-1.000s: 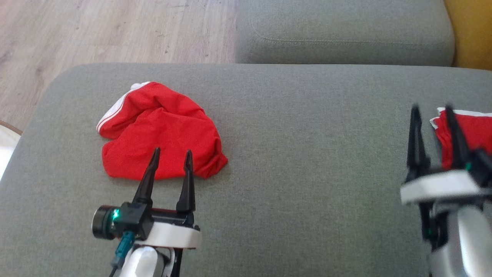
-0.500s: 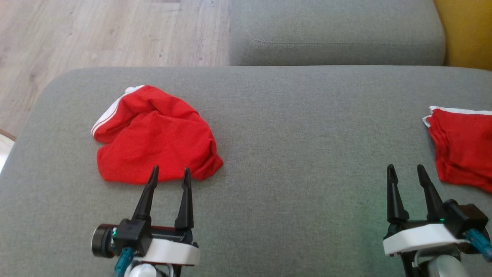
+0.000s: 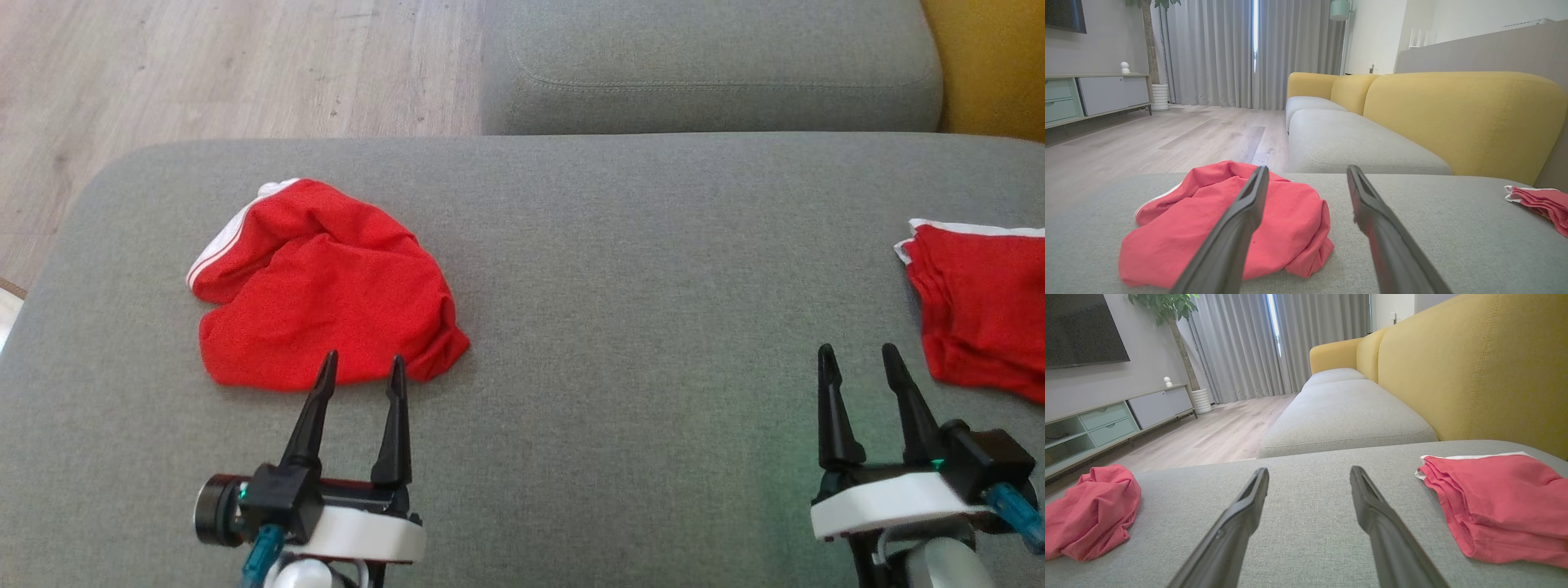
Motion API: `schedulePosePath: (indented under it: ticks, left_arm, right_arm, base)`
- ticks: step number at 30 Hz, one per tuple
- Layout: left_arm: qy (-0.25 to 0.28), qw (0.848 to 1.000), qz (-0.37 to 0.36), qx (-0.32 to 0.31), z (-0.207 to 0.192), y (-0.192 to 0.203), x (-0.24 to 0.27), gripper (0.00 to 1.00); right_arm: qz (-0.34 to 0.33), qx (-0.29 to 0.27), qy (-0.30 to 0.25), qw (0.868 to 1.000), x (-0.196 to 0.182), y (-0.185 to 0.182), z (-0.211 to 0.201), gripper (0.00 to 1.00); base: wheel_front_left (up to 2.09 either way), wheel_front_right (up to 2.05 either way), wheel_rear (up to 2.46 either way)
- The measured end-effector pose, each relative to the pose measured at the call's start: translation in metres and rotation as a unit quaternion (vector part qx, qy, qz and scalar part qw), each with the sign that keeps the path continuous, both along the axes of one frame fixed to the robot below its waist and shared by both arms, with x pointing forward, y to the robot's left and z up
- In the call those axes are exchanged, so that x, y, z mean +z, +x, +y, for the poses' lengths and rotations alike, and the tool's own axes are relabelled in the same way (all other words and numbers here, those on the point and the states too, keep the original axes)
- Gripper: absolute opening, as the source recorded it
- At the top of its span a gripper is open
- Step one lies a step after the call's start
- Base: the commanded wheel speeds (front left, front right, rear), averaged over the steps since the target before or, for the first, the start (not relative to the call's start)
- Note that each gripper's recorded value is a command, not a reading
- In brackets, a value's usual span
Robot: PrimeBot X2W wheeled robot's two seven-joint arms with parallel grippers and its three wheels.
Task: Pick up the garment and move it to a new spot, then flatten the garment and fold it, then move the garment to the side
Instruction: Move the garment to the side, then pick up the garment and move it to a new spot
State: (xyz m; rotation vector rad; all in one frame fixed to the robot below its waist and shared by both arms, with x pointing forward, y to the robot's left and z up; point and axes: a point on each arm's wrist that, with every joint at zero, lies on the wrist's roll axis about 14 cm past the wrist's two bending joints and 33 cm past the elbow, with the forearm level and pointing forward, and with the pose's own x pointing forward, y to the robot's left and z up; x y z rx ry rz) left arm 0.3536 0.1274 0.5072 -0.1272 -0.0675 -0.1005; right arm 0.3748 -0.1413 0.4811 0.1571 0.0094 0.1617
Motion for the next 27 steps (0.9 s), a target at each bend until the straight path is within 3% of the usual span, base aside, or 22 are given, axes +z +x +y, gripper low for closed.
schedulePosePath:
  ticks: [12, 27]
  left_arm:
    - [0.000, 1.000, 0.001, 0.008, 0.005, -0.002, -0.001, 1.00]
    - [0.010, 0.995, -0.008, 0.100, 0.061, -0.026, 0.005, 1.00]
  right_arm:
    - [-0.002, 0.009, 0.001, 1.000, 0.001, 0.003, 0.006, 1.00]
    - [-0.003, 0.121, 0.017, 0.993, 0.005, 0.001, 0.082, 1.00]
  base:
    - [0.00, 0.00, 0.00]
    - [0.00, 0.00, 0.00]
